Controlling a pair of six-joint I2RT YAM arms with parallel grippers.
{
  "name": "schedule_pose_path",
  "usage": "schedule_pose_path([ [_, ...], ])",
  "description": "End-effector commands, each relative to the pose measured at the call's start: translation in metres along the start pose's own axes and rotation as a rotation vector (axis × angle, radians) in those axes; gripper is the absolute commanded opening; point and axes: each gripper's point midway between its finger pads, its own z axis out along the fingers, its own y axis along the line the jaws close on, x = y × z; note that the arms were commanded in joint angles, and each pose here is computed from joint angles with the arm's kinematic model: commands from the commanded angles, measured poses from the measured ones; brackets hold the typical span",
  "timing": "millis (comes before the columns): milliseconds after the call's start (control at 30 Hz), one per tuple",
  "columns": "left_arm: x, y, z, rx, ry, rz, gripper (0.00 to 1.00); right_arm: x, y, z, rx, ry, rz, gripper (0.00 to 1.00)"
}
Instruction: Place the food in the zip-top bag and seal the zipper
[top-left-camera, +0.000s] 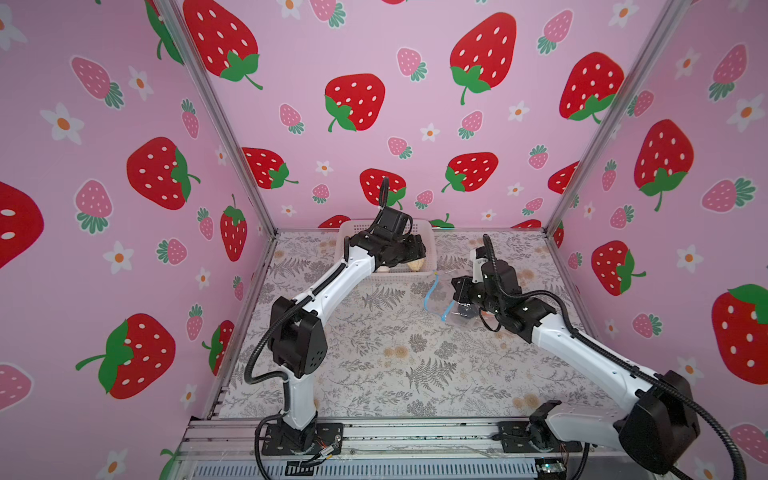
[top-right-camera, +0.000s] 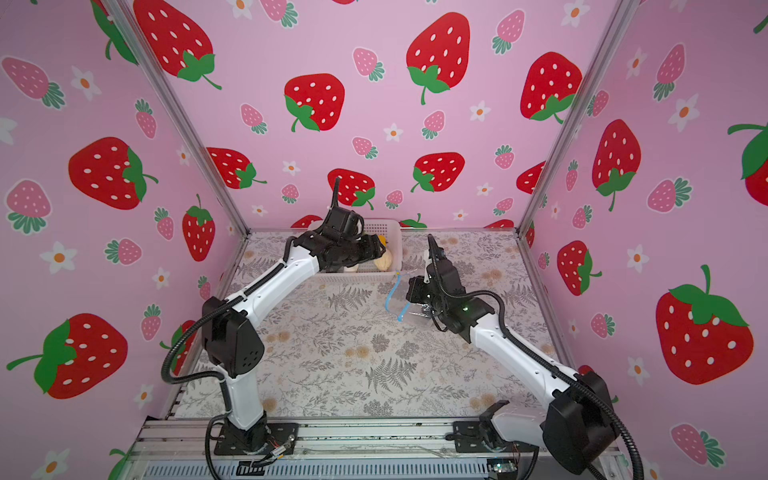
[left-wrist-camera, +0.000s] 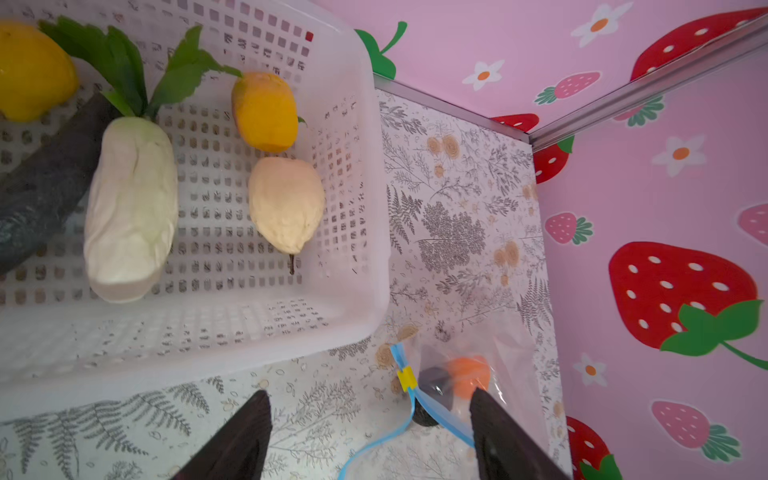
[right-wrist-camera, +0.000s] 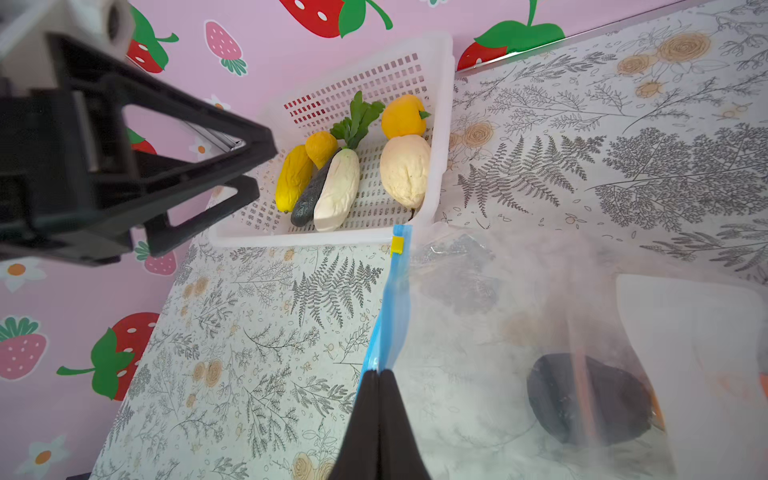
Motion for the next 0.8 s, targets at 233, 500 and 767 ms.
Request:
schedule_pose_path([
  [233, -0.016, 0.049, 0.078, -0.157, 0.072, 0.057, 0.80, -0.001, -0.002, 0.006, 0.010, 0.004, -0.009, 0.05],
  [500, -0.014, 0.051, 0.121, -0.102, 0.086, 0.034, 0.88, -0.002, -0.002, 0.008, 0.004, 0.009, -0.009, 0.05],
  [767, -0.020, 0.067, 0.150, -0.103, 0.056, -0.018, 0.90, -0.007, 0.004, 0.009, -0.014, 0.008, -0.012, 0.05],
])
